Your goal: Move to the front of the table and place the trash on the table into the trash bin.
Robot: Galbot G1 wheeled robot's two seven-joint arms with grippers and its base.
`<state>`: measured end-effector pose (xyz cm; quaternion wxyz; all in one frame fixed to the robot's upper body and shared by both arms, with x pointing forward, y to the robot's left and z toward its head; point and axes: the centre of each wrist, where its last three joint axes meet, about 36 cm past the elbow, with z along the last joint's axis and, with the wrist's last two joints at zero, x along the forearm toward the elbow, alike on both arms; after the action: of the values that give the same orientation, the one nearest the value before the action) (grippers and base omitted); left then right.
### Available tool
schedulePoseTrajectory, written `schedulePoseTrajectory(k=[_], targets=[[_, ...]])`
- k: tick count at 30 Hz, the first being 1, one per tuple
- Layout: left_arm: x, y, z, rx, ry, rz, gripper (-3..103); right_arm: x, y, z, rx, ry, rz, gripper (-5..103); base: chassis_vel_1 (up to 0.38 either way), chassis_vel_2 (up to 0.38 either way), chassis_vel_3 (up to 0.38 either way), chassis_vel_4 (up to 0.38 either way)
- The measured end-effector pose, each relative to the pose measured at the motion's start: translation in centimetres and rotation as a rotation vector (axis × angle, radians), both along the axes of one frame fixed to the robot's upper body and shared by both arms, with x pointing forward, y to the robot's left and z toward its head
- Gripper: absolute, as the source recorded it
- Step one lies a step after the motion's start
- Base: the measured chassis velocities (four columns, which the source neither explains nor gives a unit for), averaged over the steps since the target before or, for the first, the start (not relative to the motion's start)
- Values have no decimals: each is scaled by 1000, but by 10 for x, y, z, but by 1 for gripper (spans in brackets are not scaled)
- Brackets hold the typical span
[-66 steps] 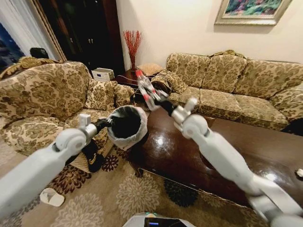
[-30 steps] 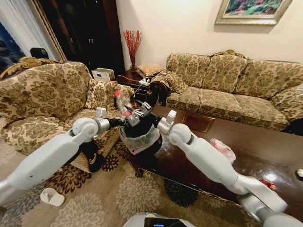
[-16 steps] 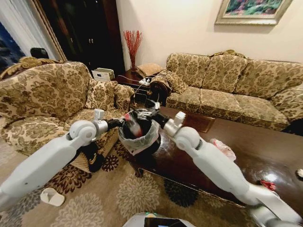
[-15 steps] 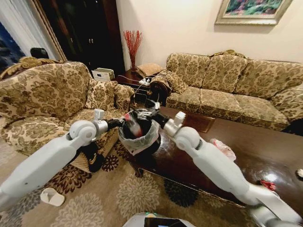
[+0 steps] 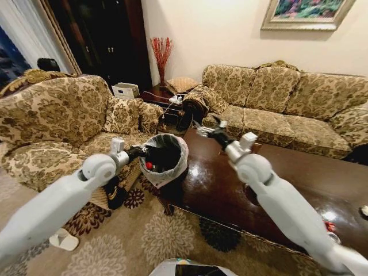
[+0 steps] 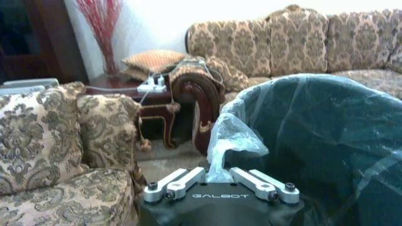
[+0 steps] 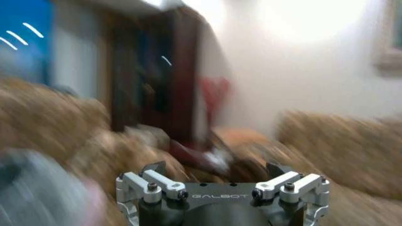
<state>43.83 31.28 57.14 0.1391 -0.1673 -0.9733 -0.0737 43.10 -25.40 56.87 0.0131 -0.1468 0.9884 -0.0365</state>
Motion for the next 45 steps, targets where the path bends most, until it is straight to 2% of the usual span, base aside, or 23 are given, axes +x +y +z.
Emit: schedulePoseTrajectory(k=[2, 3, 5, 11, 20, 28, 36, 41, 44, 45], targets=[[-11, 0, -5, 10, -43, 18, 2, -26, -19, -11, -34, 46, -110, 100, 0, 0, 0, 0], [-11, 0, -5, 10, -43, 18, 2, -26, -19, -11, -34, 46, -110, 100, 0, 0, 0, 0], [-24, -4, -15, 16, -57, 22, 2, -45, -30, -23, -49, 76, -173, 100, 0, 0, 0, 0], [-56, -16, -36, -6, -30, 21, 2, -68, -30, -52, -72, 117, -246, 100, 0, 0, 0, 0], [-82, -19, -39, -3, -43, 26, 2, -82, -39, -67, -89, 146, -289, 100, -73, -79, 15, 17], [-93, -21, -37, 0, -54, 18, 2, -89, -32, -77, -93, 144, -284, 100, -200, -218, 71, 60], [-99, -23, -36, -1, -57, 16, 2, -86, -37, -92, -81, 152, -281, 100, -266, -271, 66, 52], [-100, -23, -37, -8, -62, 25, 2, -74, -52, -116, -15, 177, -202, 100, -189, -193, -32, -40], [-101, -21, -36, -1, -63, 34, 2, -53, -64, -145, 81, 225, -71, 100, -102, -86, -75, -67], [-101, -21, -36, -1, -63, 34, 2, -53, -64, -145, 81, 225, -71, 100, -48, -44, -61, -43]])
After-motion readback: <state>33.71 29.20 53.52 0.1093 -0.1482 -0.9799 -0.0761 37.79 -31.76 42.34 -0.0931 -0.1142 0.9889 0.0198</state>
